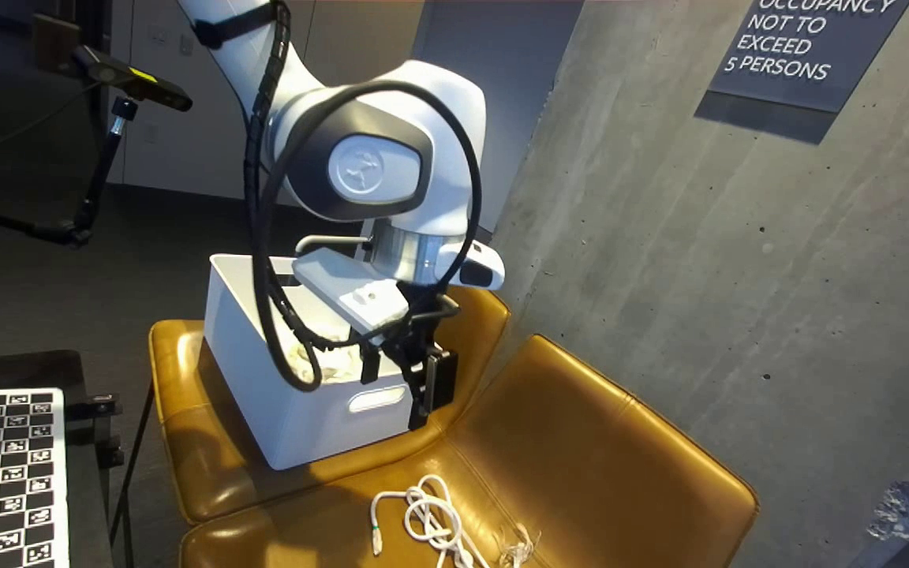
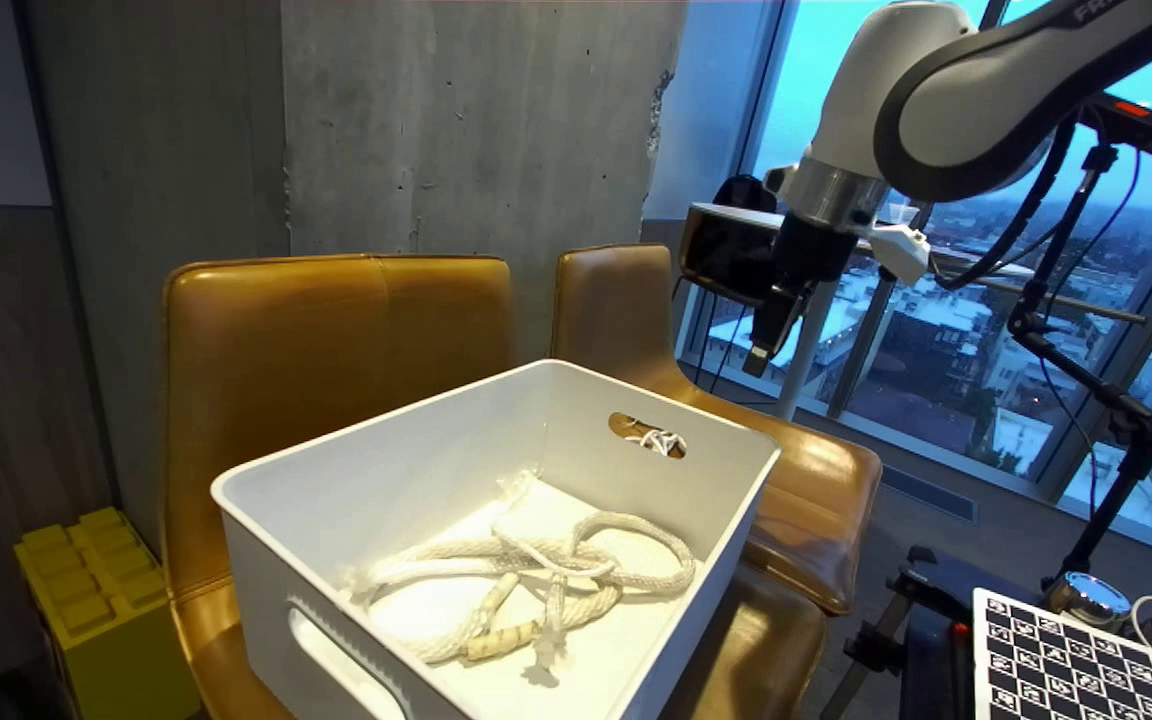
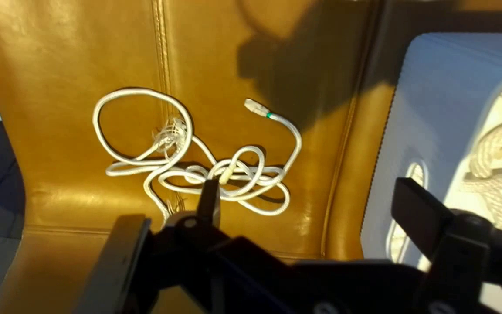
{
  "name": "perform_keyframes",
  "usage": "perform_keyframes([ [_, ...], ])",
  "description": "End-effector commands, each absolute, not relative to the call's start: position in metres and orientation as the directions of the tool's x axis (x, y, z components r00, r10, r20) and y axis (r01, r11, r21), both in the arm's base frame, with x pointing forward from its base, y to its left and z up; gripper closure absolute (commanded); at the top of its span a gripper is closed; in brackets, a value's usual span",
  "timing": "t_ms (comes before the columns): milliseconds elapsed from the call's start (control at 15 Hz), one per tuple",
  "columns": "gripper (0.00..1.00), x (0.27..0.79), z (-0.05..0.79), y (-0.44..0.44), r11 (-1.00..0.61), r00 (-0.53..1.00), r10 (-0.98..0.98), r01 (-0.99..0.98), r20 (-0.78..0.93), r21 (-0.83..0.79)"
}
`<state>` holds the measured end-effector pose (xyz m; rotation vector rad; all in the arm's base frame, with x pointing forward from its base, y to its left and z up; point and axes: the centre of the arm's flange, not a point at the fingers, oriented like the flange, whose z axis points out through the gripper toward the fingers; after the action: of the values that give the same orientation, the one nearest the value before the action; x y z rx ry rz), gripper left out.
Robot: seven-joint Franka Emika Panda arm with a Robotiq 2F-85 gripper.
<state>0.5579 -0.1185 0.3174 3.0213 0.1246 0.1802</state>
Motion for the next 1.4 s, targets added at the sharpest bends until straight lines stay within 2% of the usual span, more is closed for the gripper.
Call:
perform_keyframes([
  [0, 0.0, 0.576, 0.293, -0.139, -0.992, 0.993, 0.069, 0.059, 0.099, 0.108],
  [600, 0.0, 0.641, 0.221, -0.184, -0.991, 0.998, 0.023, 0.015, 0.058, 0.131],
  [1333, 0.0, 0.739, 0.176, -0.263, -0.979, 0.992, -0.042, -0.065, 0.12, 0.196],
])
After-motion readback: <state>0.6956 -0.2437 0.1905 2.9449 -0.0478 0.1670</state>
